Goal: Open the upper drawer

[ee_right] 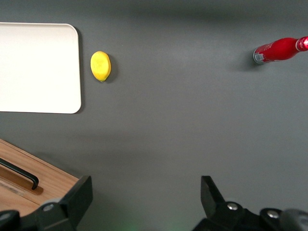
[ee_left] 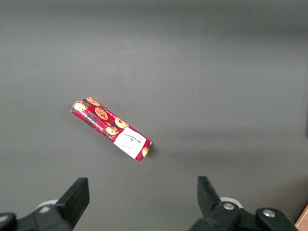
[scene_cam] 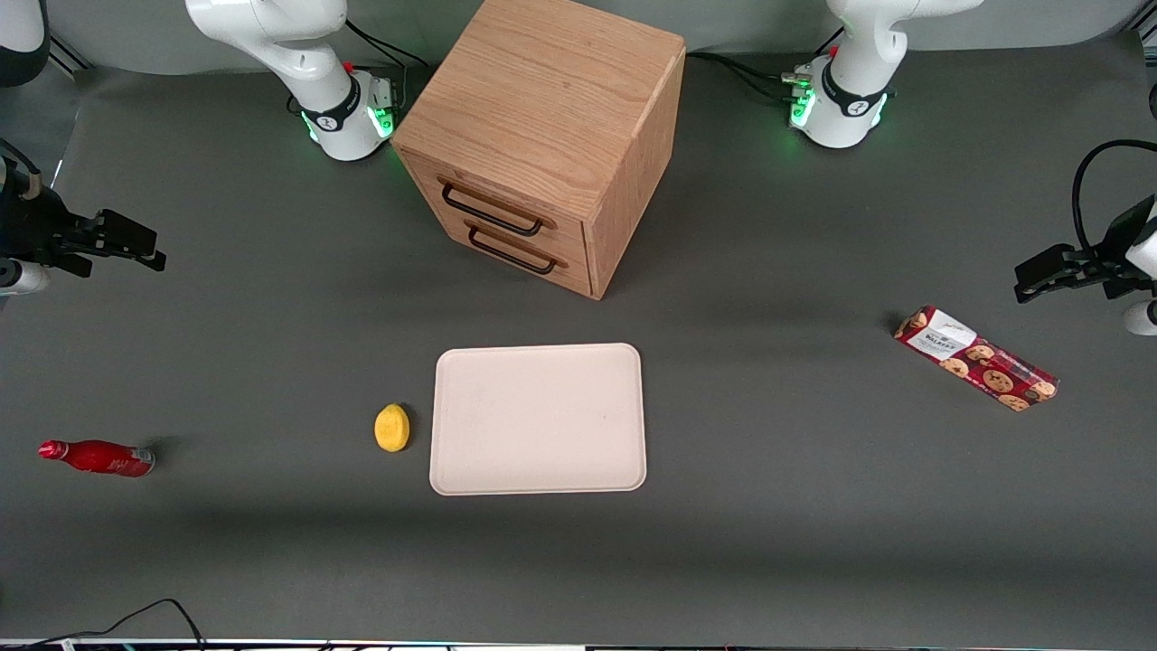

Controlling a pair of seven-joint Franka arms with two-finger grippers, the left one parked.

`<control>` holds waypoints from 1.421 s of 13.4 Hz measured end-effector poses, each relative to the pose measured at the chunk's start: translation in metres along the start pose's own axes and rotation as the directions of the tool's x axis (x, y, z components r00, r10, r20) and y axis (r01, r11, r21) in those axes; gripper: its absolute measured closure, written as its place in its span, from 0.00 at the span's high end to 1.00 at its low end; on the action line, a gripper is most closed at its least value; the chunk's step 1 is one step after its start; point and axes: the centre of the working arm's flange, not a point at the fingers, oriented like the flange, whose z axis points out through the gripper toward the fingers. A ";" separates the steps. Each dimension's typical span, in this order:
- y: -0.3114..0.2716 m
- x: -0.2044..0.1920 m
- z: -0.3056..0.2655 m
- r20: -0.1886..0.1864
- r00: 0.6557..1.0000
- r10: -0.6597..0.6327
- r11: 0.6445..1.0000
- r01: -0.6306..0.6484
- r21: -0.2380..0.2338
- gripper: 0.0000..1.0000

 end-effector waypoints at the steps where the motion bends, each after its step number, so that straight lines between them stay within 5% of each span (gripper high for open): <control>1: 0.000 0.000 0.000 0.001 1.000 0.001 1.000 -0.001 0.000 1.00; 19: -0.005 0.001 -0.003 -0.005 1.000 -0.009 1.000 0.009 -0.001 1.00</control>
